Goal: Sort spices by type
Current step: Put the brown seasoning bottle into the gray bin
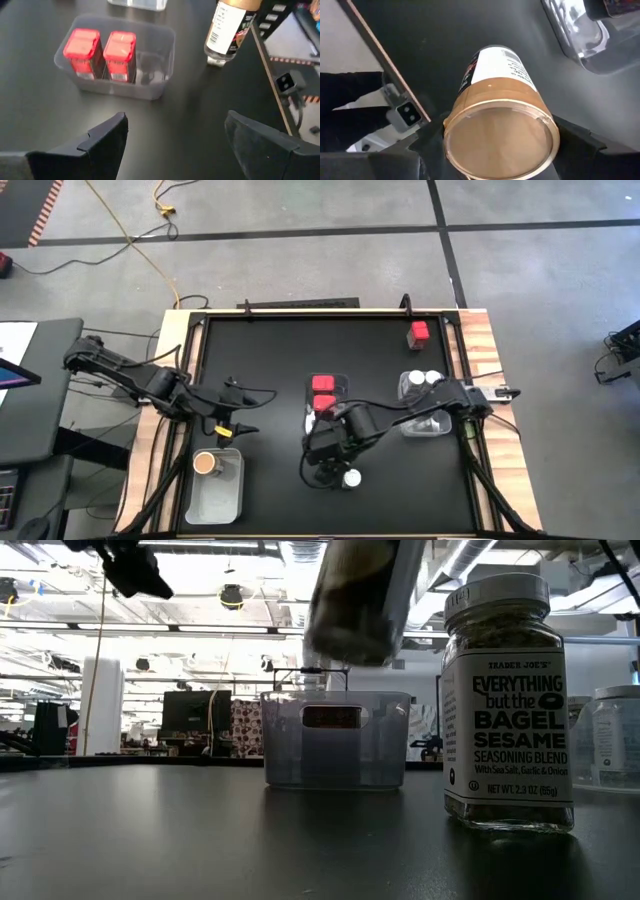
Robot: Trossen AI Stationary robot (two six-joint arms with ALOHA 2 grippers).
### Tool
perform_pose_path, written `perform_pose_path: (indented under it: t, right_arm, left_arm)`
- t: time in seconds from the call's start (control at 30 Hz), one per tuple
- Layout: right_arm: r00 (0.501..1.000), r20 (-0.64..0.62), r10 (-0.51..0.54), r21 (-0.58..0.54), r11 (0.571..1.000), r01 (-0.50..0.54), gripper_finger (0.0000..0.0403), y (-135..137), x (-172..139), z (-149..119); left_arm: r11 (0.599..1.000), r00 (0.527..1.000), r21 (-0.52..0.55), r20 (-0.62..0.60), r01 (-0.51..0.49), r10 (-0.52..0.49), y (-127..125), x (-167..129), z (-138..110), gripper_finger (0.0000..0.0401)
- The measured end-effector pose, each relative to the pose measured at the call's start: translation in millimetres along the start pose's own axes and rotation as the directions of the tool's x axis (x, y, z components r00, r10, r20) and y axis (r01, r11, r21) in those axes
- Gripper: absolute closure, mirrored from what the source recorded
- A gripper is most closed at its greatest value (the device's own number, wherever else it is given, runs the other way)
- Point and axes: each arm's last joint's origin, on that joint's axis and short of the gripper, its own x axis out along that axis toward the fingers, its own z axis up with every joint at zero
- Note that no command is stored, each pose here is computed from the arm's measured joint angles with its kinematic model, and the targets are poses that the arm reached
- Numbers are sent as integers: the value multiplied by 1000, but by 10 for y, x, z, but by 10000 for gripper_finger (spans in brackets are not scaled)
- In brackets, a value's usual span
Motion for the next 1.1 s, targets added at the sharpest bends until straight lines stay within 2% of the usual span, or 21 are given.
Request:
perform_pose_path:
  t: [0.4,0.63,0.87,1.1]
  right_arm:
    - [989,-138,-47,30,998,52,103,-32,655,243]
    - [990,-126,-63,55,996,70,102,-37,683,250]
    - [994,-97,-48,67,996,54,27,-18,682,270]
    - [994,-97,-48,82,995,56,24,-18,681,270]
  left_arm:
    - [1000,1000,10,-27,-5,5,9,0,-26,81]
    - [1000,1000,25,-27,-5,5,9,0,-27,81]
    - [998,1000,55,-27,-4,6,9,0,-27,81]
    - [998,1000,56,-27,-4,6,9,0,-27,81]
